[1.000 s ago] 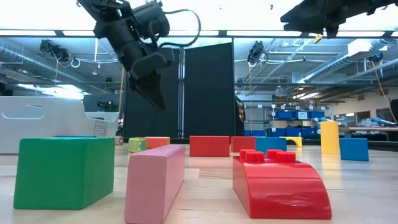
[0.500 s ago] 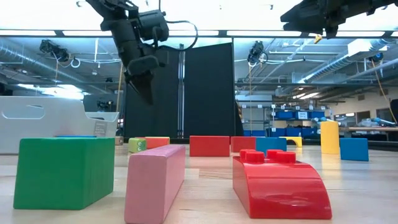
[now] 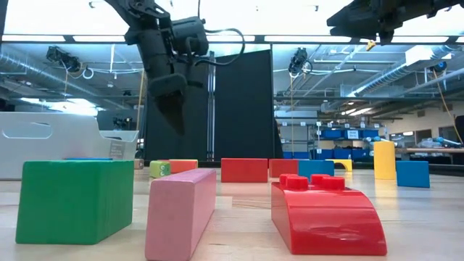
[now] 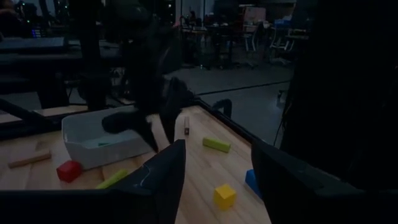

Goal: Sort blocks by size
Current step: Put the top left orange block into the black bin

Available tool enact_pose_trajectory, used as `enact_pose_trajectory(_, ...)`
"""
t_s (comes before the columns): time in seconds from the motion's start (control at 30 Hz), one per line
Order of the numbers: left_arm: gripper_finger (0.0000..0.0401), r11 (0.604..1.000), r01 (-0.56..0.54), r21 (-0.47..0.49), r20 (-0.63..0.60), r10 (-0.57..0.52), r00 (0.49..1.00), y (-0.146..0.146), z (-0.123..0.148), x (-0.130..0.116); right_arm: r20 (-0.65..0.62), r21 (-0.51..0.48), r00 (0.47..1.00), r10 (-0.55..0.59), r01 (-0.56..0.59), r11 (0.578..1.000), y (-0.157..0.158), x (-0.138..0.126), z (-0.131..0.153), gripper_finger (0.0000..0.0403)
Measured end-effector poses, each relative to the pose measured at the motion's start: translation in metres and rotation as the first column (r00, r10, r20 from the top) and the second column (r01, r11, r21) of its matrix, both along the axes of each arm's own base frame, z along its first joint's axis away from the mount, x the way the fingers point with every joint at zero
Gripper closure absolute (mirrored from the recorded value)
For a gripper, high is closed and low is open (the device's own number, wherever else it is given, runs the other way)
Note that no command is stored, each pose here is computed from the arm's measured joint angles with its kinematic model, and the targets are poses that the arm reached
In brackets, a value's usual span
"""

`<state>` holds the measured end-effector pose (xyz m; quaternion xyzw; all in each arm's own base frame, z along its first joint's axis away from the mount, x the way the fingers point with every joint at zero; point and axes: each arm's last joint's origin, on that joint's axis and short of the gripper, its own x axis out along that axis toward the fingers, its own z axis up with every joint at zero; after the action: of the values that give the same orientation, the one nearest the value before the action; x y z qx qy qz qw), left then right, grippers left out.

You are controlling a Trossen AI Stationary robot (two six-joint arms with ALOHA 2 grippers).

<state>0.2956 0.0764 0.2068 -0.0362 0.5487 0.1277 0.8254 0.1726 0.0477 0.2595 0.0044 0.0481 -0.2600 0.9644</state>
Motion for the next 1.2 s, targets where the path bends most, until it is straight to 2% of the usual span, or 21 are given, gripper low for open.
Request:
enact_pose_trajectory(0.23,0.0197,1.0,0.028,0.008,-0.075,-0.027,0.997,-0.008,-0.031,0.015,-0.002,0.0,1.0,0.005,-0.005,1.0,0.0,0.0,0.0,0.0211)
enact_pose_trajectory(0.83,0.0201,0.999,0.035,-0.015,-0.163,-0.037,0.986,-0.005,-0.069,0.027,-0.005,-0.001,1.0,0.005,-0.005,1.0,0.0,0.0,0.0,0.0217)
enact_pose_trajectory(0.93,0.0219,0.999,0.031,-0.015,-0.159,-0.032,0.987,-0.005,-0.07,0.027,-0.005,-0.001,1.0,0.005,-0.005,1.0,0.0,0.0,0.0,0.0216)
enact_pose_trajectory(1.13,0.0301,1.0,0.026,-0.016,-0.159,-0.029,0.987,-0.005,-0.069,0.028,-0.004,0.0,1.0,0.005,-0.005,1.0,0.0,0.0,0.0,0.0218)
enact_pose_trajectory(1.2,0.0301,1.0,0.024,-0.013,-0.159,-0.026,0.987,-0.005,-0.069,0.028,-0.004,0.0,1.0,0.005,-0.005,1.0,0.0,0.0,0.0,0.022)
